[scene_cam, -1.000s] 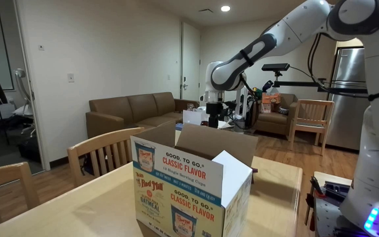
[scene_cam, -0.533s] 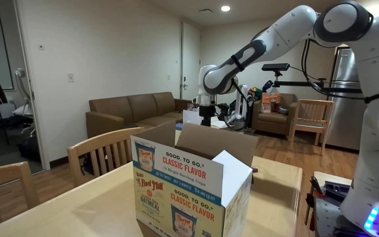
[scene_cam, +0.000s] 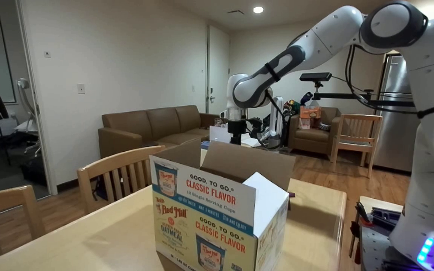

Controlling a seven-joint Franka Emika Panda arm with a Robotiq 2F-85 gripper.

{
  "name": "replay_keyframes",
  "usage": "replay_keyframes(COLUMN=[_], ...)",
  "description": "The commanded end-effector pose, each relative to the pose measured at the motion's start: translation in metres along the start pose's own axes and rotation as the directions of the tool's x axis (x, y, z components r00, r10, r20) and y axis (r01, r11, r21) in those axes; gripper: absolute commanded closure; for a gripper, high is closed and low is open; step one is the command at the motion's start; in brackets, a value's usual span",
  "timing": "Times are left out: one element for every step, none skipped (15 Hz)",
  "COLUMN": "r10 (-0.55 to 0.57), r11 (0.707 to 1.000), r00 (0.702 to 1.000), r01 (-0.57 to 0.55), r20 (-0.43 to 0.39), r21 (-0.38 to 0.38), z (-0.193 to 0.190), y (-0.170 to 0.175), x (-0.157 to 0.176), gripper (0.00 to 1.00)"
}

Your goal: Put the green bottle inside the white box

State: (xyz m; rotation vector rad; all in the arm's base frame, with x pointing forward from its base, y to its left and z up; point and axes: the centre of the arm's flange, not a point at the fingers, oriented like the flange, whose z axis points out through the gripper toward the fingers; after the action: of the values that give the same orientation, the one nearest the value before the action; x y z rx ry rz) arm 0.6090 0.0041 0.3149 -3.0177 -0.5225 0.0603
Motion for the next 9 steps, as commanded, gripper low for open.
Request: replay_keyframes(r10=[0.006, 0.004, 0.007, 0.005, 0.007, 0.013, 0.019, 0.027, 0.036], r11=[0.999, 0.998, 0.998, 0.997, 0.997, 0.997, 0.997, 0.997, 0.996], r00=[1.000, 1.000, 1.000, 1.000, 1.000, 1.000, 1.000, 1.000, 0.999], r01=[-0.005, -0.004, -0.006, -0.004, -0.006, -0.012, -0.018, -0.026, -0.035], r20=[0.012, 0.013, 0.013, 0.012, 0.010, 0.010, 0.010, 0.012, 0.013], r21=[-0.052, -0.064, -0.065, -0.074, -0.076, -0.079, -0.081, -0.078, -0.082], z=[-0.018, -0.022, -0.025, -0.027, -0.029, -0.031, -0.033, -0.035, -0.037], y=[-0.005, -0.006, -0.007, -0.008, -0.009, -0.011, -0.012, -0.013, -0.015], x=[0.004, 0.006, 0.007, 0.008, 0.009, 0.009, 0.008, 0.008, 0.007], gripper=[0.00, 0.00, 0.00, 0.00, 0.00, 0.00, 0.00, 0.00, 0.00])
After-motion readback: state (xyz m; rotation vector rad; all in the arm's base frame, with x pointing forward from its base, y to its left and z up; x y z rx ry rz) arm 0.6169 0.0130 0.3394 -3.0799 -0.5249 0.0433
